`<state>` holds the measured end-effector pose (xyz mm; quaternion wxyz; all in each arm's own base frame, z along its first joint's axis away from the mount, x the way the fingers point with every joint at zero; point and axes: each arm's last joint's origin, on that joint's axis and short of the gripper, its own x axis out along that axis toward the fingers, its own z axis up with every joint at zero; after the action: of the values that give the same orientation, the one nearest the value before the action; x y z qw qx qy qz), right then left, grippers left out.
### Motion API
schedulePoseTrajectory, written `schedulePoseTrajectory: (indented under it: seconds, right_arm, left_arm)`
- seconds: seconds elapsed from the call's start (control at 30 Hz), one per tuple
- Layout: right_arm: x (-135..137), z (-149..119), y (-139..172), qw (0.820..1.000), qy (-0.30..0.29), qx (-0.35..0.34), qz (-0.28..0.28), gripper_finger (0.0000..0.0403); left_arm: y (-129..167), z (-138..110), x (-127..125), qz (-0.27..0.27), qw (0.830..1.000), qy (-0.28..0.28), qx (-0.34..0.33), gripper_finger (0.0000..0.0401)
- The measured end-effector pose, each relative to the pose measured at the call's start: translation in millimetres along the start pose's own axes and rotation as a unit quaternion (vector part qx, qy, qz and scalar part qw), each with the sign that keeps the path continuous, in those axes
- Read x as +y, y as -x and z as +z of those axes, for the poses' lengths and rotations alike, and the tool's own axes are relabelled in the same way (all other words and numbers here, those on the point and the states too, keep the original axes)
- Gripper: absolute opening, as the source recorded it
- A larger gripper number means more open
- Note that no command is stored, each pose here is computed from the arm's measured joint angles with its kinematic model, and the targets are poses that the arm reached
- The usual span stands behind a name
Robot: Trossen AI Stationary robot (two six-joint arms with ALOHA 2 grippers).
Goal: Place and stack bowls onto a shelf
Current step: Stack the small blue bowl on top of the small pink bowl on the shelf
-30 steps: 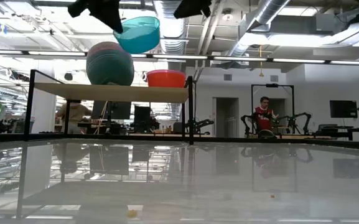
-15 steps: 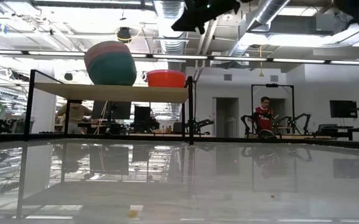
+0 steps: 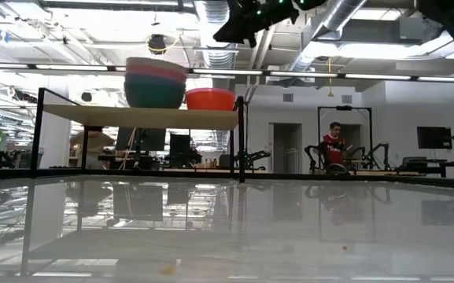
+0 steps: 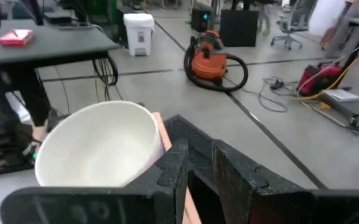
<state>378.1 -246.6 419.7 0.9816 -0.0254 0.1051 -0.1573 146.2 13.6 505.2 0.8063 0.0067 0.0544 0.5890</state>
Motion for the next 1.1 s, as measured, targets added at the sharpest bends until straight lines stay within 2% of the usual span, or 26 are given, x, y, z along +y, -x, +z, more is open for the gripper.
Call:
schedulePoseTrajectory:
  seconds: [0.1,0.33,0.5,0.57,0.8,0.93,1.1]
  right_arm:
    - [-0.1,-10.1,-10.2,1.0,-0.015,0.013,0.008,0.0101]
    - [11.5,-30.6,-46.9,1.0,-0.013,-0.009,0.025,0.0101]
    - [14.0,-35.5,-52.3,0.999,-0.022,-0.003,0.025,0.0101]
    - [17.0,-25.7,-44.1,0.999,-0.022,-0.013,0.026,0.0101]
    - [41.8,40.9,13.4,0.992,0.014,-0.118,0.034,0.0102]
    - [69.4,47.6,17.6,0.99,0.056,-0.12,0.047,0.0118]
    - [87.0,51.4,18.8,0.987,0.113,-0.117,0.004,0.017]
  left_arm:
    - [-4.5,-6.7,-0.1,0.014,1.0,-0.015,0.012,0.0]
    - [-14.9,-22.8,-3.2,0.042,0.998,-0.03,0.046,0.0]
    - [-19.2,-27.1,-13.6,0.041,0.997,-0.028,0.056,0.0]
    - [-19.9,-27.7,-15.8,0.043,0.997,-0.039,0.056,0.0]
    - [-32.7,-29.1,-35.3,0.083,0.992,-0.085,0.042,0.0]
    - [-45.5,-32.3,-56.1,0.081,0.985,-0.141,0.053,0.0]
    - [-52.1,-31.1,-79.3,0.061,0.978,-0.195,0.048,0.0]
